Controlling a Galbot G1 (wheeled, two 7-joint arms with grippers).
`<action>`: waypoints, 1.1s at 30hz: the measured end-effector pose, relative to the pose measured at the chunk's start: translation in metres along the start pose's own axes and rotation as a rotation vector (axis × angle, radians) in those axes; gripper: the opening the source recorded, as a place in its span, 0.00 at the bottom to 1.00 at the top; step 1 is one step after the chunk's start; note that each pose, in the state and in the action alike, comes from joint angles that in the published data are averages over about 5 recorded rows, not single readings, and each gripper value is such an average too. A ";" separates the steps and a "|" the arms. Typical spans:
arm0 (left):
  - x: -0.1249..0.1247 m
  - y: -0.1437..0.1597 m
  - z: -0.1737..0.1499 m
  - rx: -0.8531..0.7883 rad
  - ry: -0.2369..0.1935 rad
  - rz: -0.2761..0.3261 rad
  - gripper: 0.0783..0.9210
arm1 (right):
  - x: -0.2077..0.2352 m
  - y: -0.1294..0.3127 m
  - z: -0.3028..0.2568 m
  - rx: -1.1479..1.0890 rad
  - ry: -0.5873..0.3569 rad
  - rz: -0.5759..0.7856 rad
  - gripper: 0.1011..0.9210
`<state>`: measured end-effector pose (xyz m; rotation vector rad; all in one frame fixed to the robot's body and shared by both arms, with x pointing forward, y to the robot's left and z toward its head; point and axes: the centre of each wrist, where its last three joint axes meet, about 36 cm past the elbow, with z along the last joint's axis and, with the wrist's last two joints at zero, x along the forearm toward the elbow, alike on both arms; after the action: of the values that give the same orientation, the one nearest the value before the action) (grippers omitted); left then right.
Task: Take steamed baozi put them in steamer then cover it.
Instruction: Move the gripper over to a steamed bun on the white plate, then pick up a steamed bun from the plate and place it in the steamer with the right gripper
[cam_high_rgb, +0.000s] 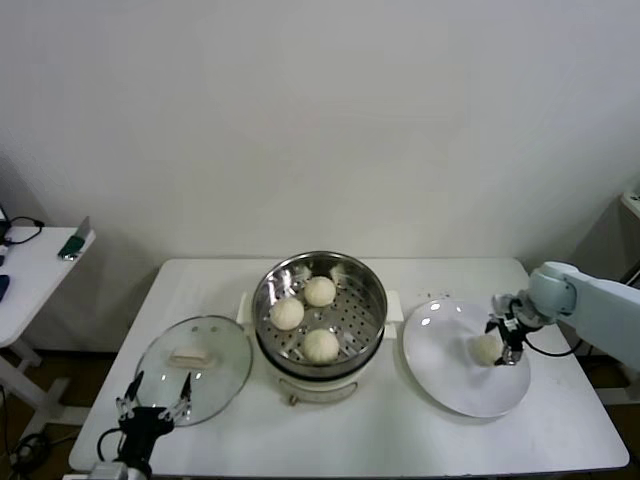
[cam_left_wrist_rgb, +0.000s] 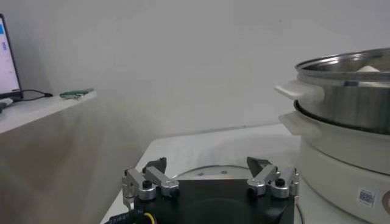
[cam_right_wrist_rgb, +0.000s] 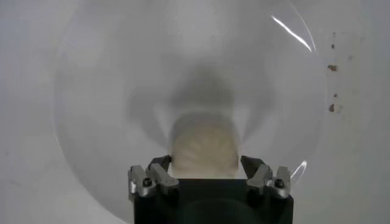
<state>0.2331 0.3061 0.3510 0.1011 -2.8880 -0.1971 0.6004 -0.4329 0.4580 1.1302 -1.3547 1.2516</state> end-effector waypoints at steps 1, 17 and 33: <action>0.000 0.000 0.000 0.000 0.000 0.000 0.88 | 0.000 0.000 0.000 -0.001 0.000 -0.001 0.74; -0.002 -0.001 -0.004 0.002 -0.011 0.001 0.88 | 0.064 -0.025 -0.035 0.030 -0.038 0.026 0.58; -0.007 0.000 -0.010 -0.003 -0.023 0.007 0.88 | 0.271 -0.034 -0.218 0.156 -0.231 0.160 0.58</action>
<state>0.2421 0.3053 0.3595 0.0892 -2.9102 -0.2027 0.6085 -0.2252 0.7389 1.3280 -1.5657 1.3942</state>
